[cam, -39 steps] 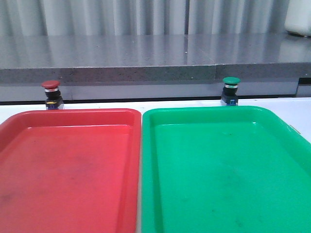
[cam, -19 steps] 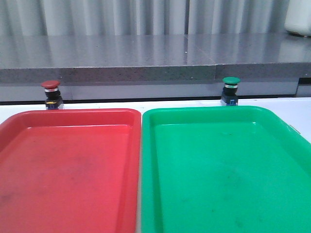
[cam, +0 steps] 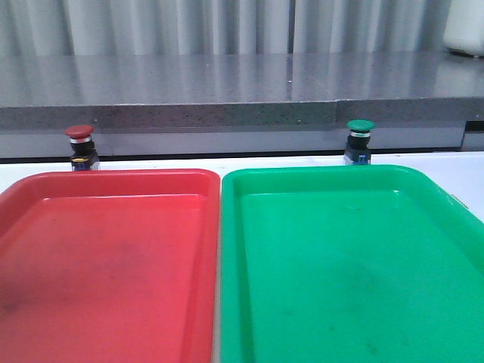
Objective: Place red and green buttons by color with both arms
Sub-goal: 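Reach the left gripper to the red button and grasp it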
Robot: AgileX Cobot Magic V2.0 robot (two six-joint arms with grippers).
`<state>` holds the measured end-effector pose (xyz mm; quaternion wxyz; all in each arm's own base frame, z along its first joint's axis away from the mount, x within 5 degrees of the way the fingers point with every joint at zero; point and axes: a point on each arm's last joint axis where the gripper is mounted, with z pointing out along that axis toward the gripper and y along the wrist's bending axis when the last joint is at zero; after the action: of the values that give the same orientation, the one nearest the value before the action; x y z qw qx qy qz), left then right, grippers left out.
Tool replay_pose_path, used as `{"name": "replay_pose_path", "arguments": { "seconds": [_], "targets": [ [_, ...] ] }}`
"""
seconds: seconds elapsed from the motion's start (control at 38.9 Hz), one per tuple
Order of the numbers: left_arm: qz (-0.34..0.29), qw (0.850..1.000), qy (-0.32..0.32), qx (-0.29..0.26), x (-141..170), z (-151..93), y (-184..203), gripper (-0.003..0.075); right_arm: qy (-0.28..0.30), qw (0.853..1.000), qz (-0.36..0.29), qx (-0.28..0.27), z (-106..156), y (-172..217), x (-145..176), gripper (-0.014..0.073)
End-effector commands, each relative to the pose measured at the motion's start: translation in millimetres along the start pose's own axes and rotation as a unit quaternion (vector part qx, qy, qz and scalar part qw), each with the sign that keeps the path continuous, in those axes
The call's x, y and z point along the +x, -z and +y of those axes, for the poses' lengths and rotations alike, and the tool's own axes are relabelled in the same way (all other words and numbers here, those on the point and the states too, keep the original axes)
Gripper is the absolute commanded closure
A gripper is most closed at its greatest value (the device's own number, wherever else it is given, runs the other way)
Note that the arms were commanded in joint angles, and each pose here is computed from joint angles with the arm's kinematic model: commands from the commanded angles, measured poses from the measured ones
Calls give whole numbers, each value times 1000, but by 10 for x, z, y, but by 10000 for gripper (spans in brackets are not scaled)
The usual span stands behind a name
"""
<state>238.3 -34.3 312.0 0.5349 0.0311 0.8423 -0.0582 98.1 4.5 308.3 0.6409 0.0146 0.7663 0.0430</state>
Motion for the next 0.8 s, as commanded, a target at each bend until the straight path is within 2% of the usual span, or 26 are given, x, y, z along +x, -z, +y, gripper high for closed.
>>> {"name": "replay_pose_path", "arguments": {
  "seconds": [0.0, 0.08, 0.23, 0.44, 0.54, 0.77],
  "targets": [
    [1, 1000, 2, 9, -309, -74, -266, 147, 1, 999, -52, 2, 4, 20, -183, -50],
    [50, 999, -2, 7, -378, -92, -529, 147, 1, 999, -52, 2, 4, 20, -183, -50],
    [99, 995, -4, 2, -527, -104, -1015, 147, 1, 999, -52, 2, 4, 20, -183, -50],
    [197, 980, -5, -3, -457, -121, -1754, 147, 1, 999, -52, 2, 4, 20, -183, -50],
    [223, 975, -5, -6, -396, -111, -2038, 149, 1, 999, -52, 2, 4, 20, -183, -50],
    [210, 978, 1, -13, -331, -17, -2343, 153, 1, 999, -52, 2, 4, 20, -183, -50]
  ]
}}
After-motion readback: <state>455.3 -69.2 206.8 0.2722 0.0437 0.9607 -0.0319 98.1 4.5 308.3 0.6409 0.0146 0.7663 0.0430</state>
